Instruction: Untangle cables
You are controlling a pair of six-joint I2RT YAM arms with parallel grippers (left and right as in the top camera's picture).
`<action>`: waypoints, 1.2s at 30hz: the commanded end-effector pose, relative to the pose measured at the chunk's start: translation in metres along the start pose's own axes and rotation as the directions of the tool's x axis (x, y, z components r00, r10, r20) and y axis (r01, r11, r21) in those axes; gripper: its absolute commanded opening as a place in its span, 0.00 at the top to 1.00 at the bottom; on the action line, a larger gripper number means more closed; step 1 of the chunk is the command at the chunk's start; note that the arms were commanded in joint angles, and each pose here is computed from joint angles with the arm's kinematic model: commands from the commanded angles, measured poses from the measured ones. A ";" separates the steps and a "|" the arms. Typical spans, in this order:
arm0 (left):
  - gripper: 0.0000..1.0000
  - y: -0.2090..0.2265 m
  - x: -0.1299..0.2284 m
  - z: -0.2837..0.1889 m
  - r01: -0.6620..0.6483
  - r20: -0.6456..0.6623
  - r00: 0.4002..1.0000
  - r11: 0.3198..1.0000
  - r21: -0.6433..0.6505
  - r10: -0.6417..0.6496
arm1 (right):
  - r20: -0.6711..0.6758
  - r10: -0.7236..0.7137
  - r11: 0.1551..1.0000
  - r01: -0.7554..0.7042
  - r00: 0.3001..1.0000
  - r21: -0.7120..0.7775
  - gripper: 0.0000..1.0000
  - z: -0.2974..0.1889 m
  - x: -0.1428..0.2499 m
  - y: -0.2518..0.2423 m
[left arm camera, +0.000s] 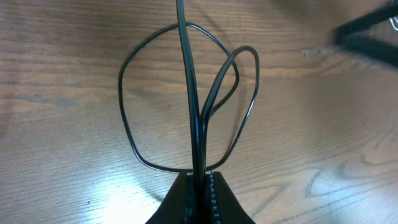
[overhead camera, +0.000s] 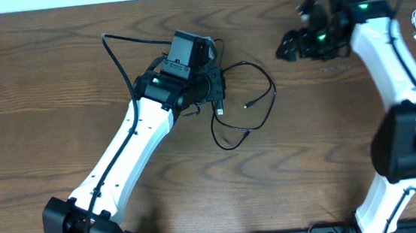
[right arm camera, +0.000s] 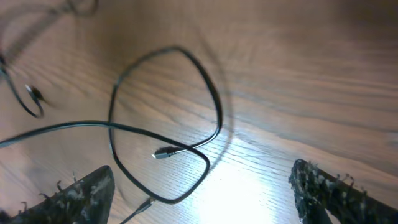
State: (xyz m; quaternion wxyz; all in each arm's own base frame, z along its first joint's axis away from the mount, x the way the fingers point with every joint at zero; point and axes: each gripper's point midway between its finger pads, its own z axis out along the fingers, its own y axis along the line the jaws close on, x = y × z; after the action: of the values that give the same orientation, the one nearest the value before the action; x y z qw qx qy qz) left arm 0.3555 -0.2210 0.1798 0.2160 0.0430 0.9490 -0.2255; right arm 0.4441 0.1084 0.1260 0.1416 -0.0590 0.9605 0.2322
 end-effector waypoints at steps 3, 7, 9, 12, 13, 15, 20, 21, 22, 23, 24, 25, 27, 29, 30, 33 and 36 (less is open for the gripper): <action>0.92 -0.001 -0.005 -0.003 -0.014 0.009 1.000 1.000 0.013 0.014 | -0.142 -0.093 0.995 0.087 0.985 -0.053 0.16 0.057 0.027 0.020; 0.93 0.006 -0.009 -0.005 0.037 0.017 0.999 0.999 0.006 -0.037 | -0.193 -0.095 0.996 0.093 0.977 -0.018 0.32 0.087 0.037 0.018; 0.92 0.008 -0.010 -0.005 0.050 0.017 0.999 0.999 0.009 -0.050 | -0.185 -0.024 0.997 0.037 0.982 0.065 0.39 0.096 0.034 0.005; 0.92 0.009 -0.010 -0.006 0.050 0.018 0.999 0.999 0.008 -0.051 | -0.140 0.057 0.984 -0.032 0.989 0.174 0.62 0.101 0.026 -0.013; 0.92 0.009 -0.010 -0.006 0.050 0.018 0.999 0.999 0.008 -0.051 | -0.129 0.075 0.979 -0.048 0.989 0.200 0.73 0.100 0.024 -0.018; 0.92 0.009 -0.010 -0.006 0.051 0.018 0.999 0.999 0.008 -0.051 | -0.111 0.119 0.968 -0.091 0.987 0.234 0.99 0.098 0.023 -0.025; 0.92 0.009 -0.010 -0.006 0.050 0.018 0.999 0.999 0.008 -0.051 | -0.085 0.143 0.987 -0.136 0.986 0.082 0.99 0.082 0.011 -0.004; 0.92 0.009 -0.010 -0.006 0.050 0.018 0.999 0.999 0.008 -0.051 | -0.083 0.113 0.993 -0.109 0.990 0.050 0.99 0.079 0.010 0.002; 0.92 0.009 -0.010 -0.006 0.050 0.018 0.999 0.999 0.008 -0.051 | -0.087 0.086 0.996 -0.084 0.992 0.030 0.99 0.078 0.010 0.005; 0.92 0.009 -0.010 -0.006 0.050 0.018 0.999 0.999 0.008 -0.051 | -0.093 0.057 0.998 -0.056 0.994 0.014 0.98 0.077 0.011 0.007; 0.93 0.009 -0.010 -0.006 0.051 0.018 0.999 0.999 0.008 -0.051 | -0.107 0.031 1.000 -0.031 0.994 0.008 0.93 0.078 0.014 0.008; 0.92 0.009 -0.010 -0.006 0.051 0.018 0.999 0.999 0.008 -0.051 | -0.128 0.007 1.000 -0.006 0.992 0.007 0.85 0.080 0.020 0.007; 0.92 0.009 -0.010 -0.006 0.051 0.018 0.999 0.999 0.008 -0.051 | -0.150 -0.032 0.999 0.030 0.988 -0.016 0.73 0.083 0.028 0.008; 0.92 0.009 -0.010 -0.006 0.051 0.018 0.999 0.999 0.008 -0.051 | -0.163 -0.082 0.995 0.072 0.983 -0.064 0.63 0.090 0.037 0.010; 0.92 0.009 -0.010 -0.006 0.051 0.018 0.999 0.999 0.008 -0.051 | -0.164 -0.101 0.992 0.087 0.981 -0.094 0.57 0.095 0.042 0.012; 0.92 0.009 -0.010 -0.006 0.051 0.018 0.999 0.999 0.008 -0.051 | -0.141 -0.120 0.978 0.093 0.983 -0.187 0.50 0.108 0.052 0.017; 0.92 0.009 -0.010 -0.006 0.051 0.018 0.999 0.999 0.008 -0.051 | -0.107 -0.125 0.964 0.095 0.986 -0.249 0.46 0.117 0.057 0.019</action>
State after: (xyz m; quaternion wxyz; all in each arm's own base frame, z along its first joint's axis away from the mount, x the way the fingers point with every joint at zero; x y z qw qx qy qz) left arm 0.3626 -0.2087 0.1800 0.2162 0.0186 0.9494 -0.2269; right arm 0.4245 0.1672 0.0132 0.0770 -0.1203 0.9460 0.2910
